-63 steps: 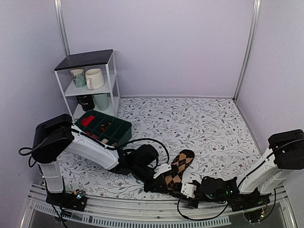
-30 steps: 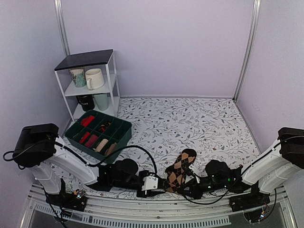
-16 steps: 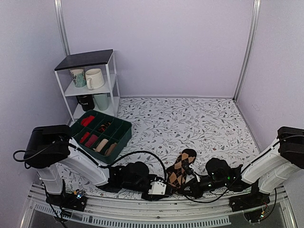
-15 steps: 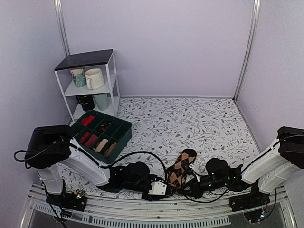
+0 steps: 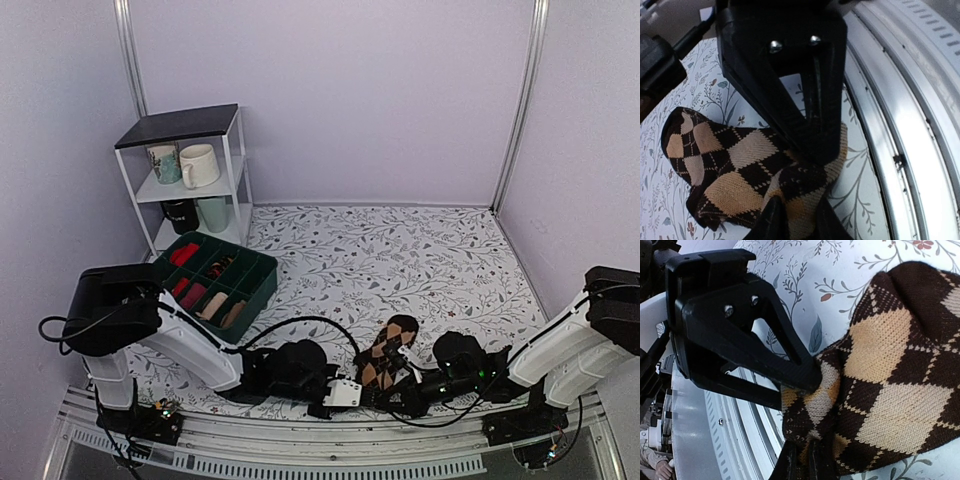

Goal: Roll the socks
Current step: Roll the sock at the center of the board.

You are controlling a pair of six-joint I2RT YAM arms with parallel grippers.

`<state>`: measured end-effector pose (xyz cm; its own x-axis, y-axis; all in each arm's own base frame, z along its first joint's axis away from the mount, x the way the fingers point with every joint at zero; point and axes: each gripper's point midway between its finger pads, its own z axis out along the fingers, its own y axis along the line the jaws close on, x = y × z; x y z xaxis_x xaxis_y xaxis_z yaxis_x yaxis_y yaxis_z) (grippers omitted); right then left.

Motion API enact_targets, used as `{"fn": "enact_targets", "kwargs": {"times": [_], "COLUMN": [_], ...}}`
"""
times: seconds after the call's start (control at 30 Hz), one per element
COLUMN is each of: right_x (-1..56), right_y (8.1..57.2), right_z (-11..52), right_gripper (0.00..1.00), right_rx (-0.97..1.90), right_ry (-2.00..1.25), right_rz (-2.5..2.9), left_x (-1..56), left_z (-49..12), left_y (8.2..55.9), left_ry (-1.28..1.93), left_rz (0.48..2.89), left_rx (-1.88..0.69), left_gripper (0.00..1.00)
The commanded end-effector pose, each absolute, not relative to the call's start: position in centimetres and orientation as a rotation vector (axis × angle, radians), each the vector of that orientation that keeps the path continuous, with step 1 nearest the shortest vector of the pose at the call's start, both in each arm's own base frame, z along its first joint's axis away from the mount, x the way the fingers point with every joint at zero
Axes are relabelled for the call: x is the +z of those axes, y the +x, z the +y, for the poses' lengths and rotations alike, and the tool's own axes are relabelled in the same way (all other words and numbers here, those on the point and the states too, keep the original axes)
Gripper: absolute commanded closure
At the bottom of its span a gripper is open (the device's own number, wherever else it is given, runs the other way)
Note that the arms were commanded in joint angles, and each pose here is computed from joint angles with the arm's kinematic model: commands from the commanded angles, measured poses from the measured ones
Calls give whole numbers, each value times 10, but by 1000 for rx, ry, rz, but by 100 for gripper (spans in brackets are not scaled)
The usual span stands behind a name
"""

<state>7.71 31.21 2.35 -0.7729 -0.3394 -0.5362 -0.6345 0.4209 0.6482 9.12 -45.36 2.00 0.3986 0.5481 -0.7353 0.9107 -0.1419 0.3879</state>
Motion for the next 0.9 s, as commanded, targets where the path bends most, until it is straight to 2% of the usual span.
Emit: {"fn": "enact_targets", "kwargs": {"times": [0.0, 0.1, 0.13, 0.3, 0.4, 0.6, 0.87], "right_x": [-13, -10, -9, 14, 46, 83, 66], "right_y": [56, 57, 60, 93, 111, 117, 107], "right_z": [281, 283, 284, 280, 276, 272, 283], "right_gripper": [100, 100, 100, 66, 59, 52, 51], "right_rx": [1174, 1169, 1157, 991, 965, 990, 954], "right_ry": [-889, -895, -887, -806, -760, -812, -946], "right_rz": [2574, 2565, 2561, 2446, 2284, 2000, 1959], "left_x": [-28, -27, -28, -19, -17, -33, -64], "left_z": [-434, -432, -431, -417, -402, -381, -364], "left_y": [83, 81, 80, 77, 77, 67, 60], "left_ry": [1955, 1961, 1971, 1956, 1912, 1889, 1882], "left_rz": [1383, 1398, 1409, 1572, 1765, 2133, 2435], "left_rx": [-493, -516, -519, -589, -630, -675, -721], "left_gripper": [82, 100, 100, 100, 100, 100, 100]}}
